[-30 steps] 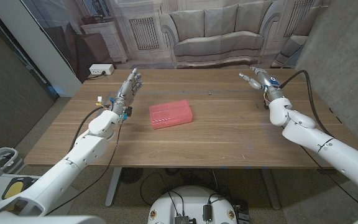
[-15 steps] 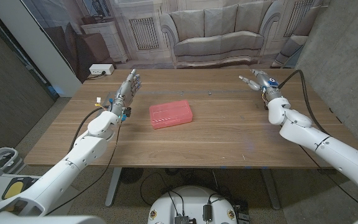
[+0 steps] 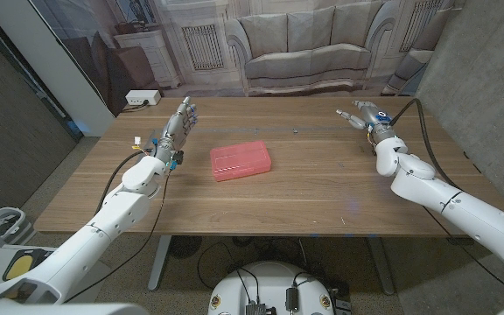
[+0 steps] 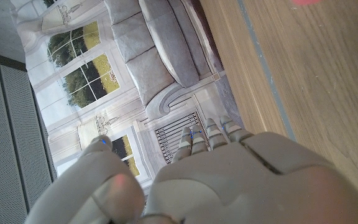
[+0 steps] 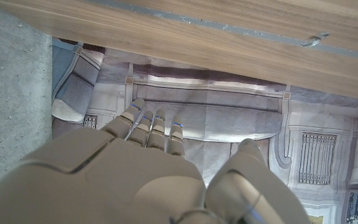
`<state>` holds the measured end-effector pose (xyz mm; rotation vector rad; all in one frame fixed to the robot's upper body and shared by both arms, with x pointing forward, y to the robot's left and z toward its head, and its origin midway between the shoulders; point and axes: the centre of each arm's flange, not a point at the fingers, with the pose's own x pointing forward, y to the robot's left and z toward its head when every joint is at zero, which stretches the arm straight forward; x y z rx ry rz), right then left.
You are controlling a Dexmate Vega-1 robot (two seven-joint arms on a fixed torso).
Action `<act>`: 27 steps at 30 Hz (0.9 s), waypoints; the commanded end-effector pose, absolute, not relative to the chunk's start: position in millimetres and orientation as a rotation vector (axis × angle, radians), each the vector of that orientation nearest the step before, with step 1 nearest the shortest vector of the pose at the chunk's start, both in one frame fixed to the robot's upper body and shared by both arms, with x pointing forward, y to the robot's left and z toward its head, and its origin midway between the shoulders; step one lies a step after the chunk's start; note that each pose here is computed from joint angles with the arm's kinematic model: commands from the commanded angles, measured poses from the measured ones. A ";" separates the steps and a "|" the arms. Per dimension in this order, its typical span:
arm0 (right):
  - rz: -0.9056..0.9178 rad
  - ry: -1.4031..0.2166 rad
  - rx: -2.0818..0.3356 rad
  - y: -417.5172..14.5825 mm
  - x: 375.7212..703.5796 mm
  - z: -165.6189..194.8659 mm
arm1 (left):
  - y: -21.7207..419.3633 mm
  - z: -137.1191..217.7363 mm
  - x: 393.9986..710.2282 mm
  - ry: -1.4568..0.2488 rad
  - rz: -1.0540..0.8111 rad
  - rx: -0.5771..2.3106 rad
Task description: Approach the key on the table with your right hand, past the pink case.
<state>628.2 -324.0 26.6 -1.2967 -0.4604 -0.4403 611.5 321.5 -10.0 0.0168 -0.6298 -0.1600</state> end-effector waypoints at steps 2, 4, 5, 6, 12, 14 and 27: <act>-0.438 -0.412 -1.295 -326.0 632.6 19.7 | 324.3 -12.9 608.9 -0.634 -0.153 0.009; -0.434 -0.409 -1.292 -326.6 634.2 17.6 | 324.9 -12.9 608.2 -0.634 -0.152 0.011; -0.435 -0.406 -1.289 -326.8 635.0 16.7 | 325.2 -12.7 607.8 -0.635 -0.151 0.011; -0.434 -0.403 -1.285 -327.0 635.6 16.0 | 325.5 -12.5 607.3 -0.636 -0.151 0.012; -0.427 -0.389 -1.276 -328.3 640.7 11.8 | 326.5 -11.4 604.8 -0.633 -0.146 0.020; -0.424 -0.383 -1.274 -328.8 642.5 10.2 | 326.6 -11.8 604.4 -0.631 -0.146 0.019; -0.406 -0.338 -1.261 -333.9 651.3 0.3 | 325.3 -9.7 601.3 -0.629 -0.144 0.027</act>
